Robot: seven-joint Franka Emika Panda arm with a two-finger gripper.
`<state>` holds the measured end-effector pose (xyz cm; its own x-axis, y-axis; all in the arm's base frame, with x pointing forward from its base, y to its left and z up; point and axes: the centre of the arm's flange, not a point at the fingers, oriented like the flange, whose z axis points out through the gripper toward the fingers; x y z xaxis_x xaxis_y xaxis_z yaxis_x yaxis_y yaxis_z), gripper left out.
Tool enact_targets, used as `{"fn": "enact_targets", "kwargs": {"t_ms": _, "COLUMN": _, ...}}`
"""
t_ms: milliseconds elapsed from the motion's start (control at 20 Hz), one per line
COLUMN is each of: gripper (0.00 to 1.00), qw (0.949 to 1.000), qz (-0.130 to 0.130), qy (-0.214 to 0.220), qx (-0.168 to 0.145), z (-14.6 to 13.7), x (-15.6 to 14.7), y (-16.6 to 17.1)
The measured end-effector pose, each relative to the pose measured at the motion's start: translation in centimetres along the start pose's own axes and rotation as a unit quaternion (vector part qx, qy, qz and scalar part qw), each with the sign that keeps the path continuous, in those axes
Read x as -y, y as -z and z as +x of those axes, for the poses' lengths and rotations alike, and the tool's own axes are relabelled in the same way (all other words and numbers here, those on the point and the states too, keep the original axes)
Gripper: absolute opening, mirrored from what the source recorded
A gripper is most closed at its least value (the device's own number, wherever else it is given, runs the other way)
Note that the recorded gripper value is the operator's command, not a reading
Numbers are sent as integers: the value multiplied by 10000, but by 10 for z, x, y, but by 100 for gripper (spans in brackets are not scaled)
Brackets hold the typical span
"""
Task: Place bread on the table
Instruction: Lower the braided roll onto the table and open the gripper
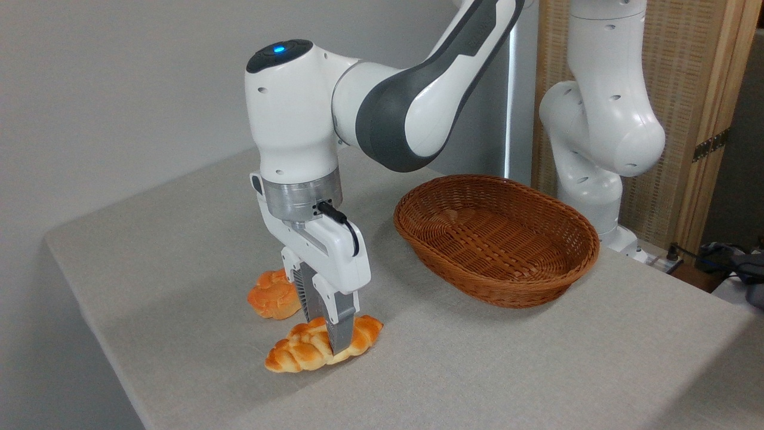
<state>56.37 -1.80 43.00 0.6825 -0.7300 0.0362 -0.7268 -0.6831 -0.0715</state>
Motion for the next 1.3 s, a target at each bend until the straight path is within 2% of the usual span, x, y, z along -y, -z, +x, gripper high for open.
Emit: {"fn": "enact_targets", "kwargs": {"t_ms": 1300, "gripper": 100, "qw": 10000, "qz": 45, "qy": -3, "qx": -42, "z": 4, "x": 0, "y": 6}}
